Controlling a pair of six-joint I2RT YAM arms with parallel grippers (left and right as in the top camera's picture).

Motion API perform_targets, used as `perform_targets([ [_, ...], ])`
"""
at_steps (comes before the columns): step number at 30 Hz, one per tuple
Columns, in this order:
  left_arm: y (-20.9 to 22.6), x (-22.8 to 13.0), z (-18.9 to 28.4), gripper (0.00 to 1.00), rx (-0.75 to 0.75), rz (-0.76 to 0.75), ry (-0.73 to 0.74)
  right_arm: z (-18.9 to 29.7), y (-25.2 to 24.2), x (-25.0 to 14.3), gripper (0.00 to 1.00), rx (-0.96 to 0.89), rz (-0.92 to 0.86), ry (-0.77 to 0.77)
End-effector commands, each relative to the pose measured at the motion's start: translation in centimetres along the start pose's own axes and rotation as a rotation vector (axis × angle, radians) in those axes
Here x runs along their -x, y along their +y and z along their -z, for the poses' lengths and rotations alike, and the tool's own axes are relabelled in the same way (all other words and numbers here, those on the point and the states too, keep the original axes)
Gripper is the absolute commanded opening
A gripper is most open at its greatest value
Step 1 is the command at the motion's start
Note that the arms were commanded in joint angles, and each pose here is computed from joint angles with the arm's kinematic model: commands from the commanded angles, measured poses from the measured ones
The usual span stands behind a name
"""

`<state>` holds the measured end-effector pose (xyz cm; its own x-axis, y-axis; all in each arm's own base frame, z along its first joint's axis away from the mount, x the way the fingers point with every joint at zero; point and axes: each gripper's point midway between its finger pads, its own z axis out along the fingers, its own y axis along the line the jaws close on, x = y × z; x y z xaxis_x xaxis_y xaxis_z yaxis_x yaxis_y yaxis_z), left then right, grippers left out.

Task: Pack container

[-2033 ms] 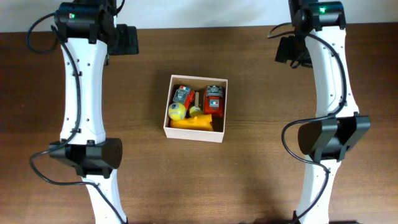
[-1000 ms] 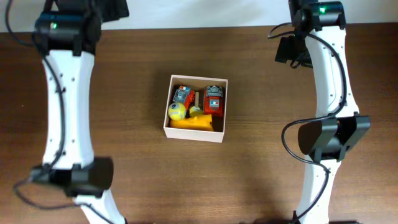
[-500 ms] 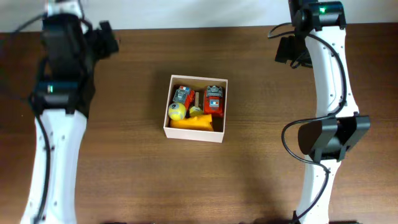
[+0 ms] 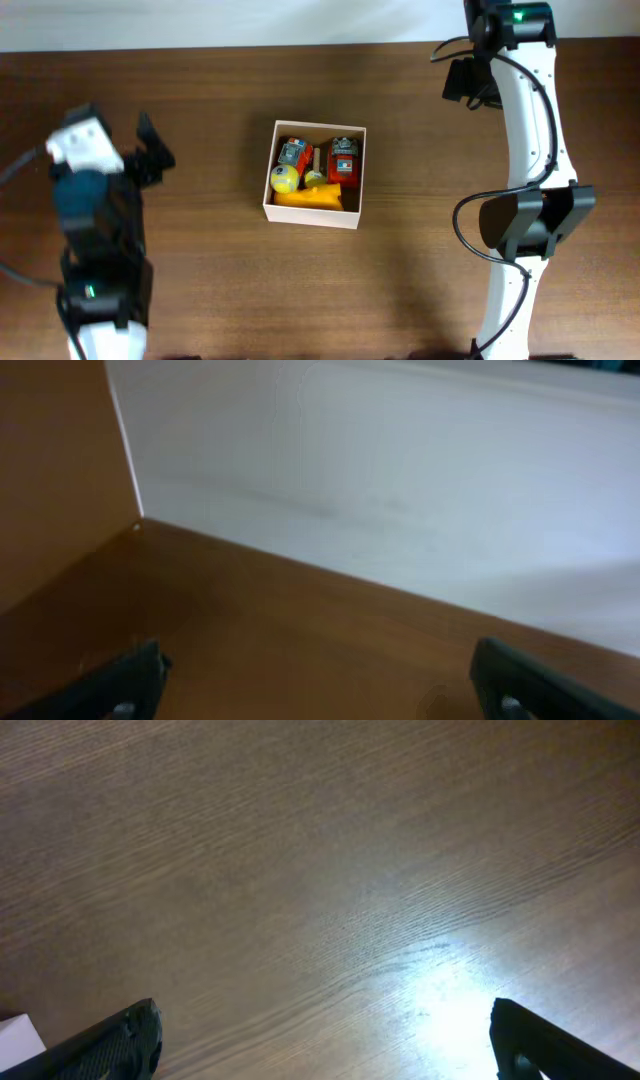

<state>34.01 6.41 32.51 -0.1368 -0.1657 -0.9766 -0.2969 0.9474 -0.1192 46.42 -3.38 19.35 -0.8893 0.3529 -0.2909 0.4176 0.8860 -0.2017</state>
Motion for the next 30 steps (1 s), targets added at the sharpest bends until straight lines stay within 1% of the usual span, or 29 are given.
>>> perform_targets([
  [1,0.6,-2.5,2.3,0.99,-0.029,0.009,-0.028,-0.2,-0.1,0.0,0.99,-0.003,-0.006,0.003],
  [6,1.5,-5.7,5.1,0.99,-0.038,0.014,-0.064,-0.2,-0.1,0.0,0.99,-0.003,-0.006,0.003],
  [11,1.5,-9.1,7.0,0.99,-0.094,0.019,-0.107,-0.2,-0.1,0.0,0.99,-0.003,-0.006,0.003],
  [16,1.6,-11.8,7.5,0.99,-0.125,0.023,-0.143,-0.2,-0.1,0.0,0.99,-0.003,-0.006,0.003],
  [21,1.7,-13.5,7.8,0.99,-0.134,0.025,-0.164,-0.2,-0.1,0.0,0.99,-0.003,-0.006,0.003],
  [30,2.3,-16.7,7.7,0.99,-0.119,0.014,-0.074,-0.2,-0.1,0.0,0.99,-0.003,-0.006,0.003],
])
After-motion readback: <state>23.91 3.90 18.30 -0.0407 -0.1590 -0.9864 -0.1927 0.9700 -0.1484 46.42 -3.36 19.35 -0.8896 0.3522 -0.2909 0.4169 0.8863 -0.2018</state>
